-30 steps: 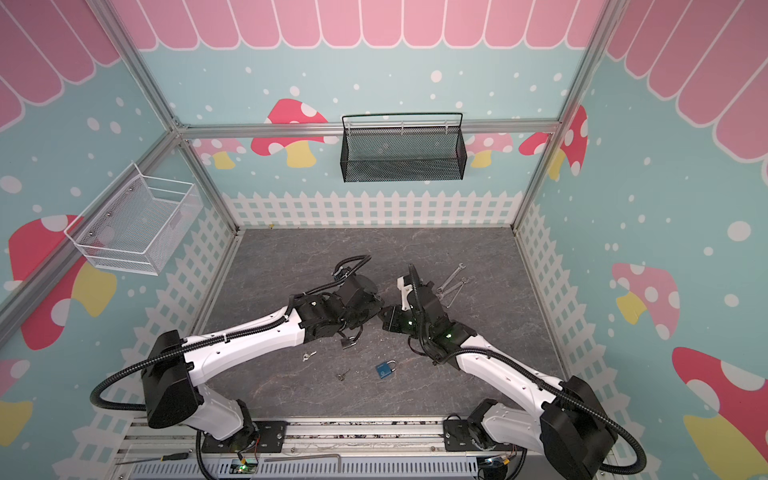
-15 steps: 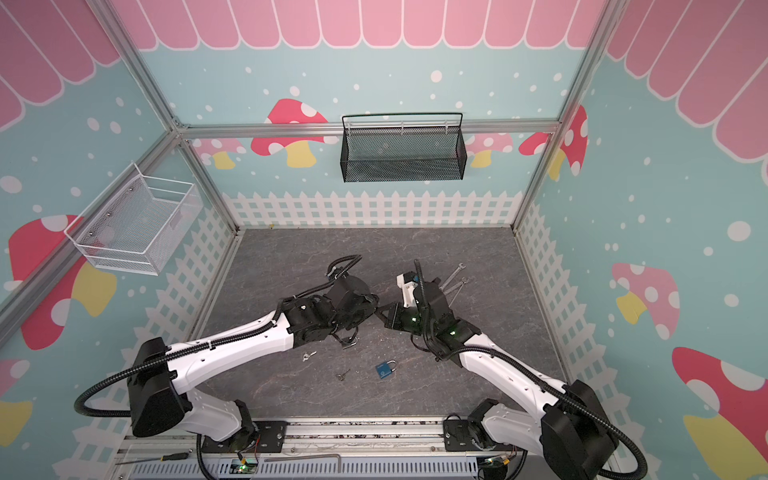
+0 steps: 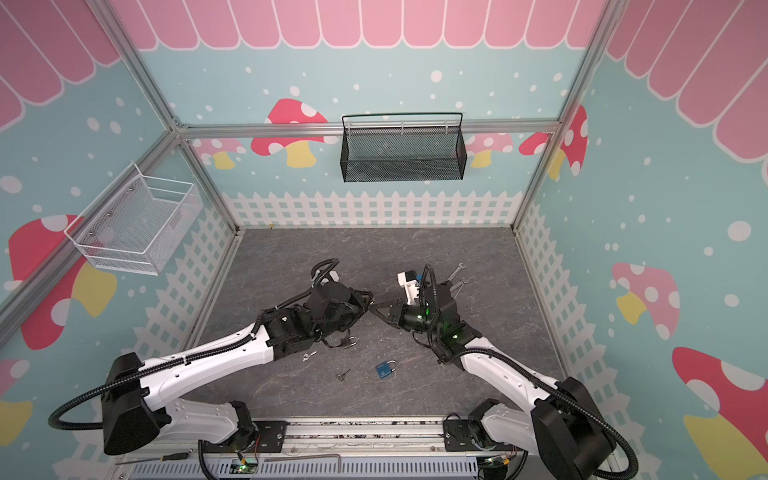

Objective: Unlock with the key

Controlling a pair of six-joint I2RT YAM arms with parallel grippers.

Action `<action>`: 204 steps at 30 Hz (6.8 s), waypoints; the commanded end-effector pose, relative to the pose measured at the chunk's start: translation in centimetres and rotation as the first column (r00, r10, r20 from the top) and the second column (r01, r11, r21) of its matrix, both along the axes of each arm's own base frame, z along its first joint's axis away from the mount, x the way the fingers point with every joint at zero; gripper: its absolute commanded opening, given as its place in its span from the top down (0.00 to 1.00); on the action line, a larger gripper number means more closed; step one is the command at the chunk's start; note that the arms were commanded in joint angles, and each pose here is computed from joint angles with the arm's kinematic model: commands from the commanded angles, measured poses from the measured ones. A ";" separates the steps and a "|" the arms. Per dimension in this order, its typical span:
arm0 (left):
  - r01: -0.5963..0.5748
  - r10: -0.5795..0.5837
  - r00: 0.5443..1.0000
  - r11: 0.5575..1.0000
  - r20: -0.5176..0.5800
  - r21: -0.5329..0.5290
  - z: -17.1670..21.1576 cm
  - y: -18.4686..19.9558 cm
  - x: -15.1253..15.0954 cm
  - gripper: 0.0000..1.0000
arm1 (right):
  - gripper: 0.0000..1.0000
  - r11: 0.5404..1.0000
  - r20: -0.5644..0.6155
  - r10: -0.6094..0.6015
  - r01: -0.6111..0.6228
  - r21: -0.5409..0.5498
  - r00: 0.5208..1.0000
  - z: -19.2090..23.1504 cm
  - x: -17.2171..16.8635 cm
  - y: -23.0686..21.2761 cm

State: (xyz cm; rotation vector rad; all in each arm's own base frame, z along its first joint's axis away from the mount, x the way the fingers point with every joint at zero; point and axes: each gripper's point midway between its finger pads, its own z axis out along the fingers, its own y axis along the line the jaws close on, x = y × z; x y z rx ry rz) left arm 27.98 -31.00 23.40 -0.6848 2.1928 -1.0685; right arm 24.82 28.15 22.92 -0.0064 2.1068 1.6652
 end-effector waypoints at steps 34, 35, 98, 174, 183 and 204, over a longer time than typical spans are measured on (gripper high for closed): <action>0.217 -0.568 0.702 0.745 0.429 0.631 3.4 2.7 -0.9 1.00 | 0.48 0.815 0.345 0.124 0.103 -0.570 0.930 4.2 1.9 -4.3; 0.202 -0.576 0.686 0.738 0.445 0.644 3.4 2.9 -0.9 1.00 | 0.48 0.804 0.346 0.133 0.103 -0.586 0.929 4.4 2.2 -4.2; 0.203 -0.684 0.622 0.612 0.382 0.765 -1.5 2.6 -0.8 1.00 | 0.37 0.432 0.172 0.170 0.083 -0.898 0.970 -0.3 4.6 -6.1; 0.482 -0.117 0.835 0.627 -0.537 0.612 -22.2 15.0 7.1 0.58 | 0.39 0.767 0.078 0.116 -0.040 -0.640 0.990 -9.8 0.7 -1.9; 0.404 -0.155 0.888 0.710 -0.432 0.577 -17.6 14.3 7.5 0.50 | 0.39 0.757 0.085 0.108 -0.027 -0.653 0.991 -8.8 0.7 -2.3; 0.188 -0.153 0.981 0.908 -0.122 0.374 -6.8 18.5 1.0 0.48 | 0.41 0.696 -0.027 0.084 -0.078 -0.714 0.996 -10.8 -2.5 2.7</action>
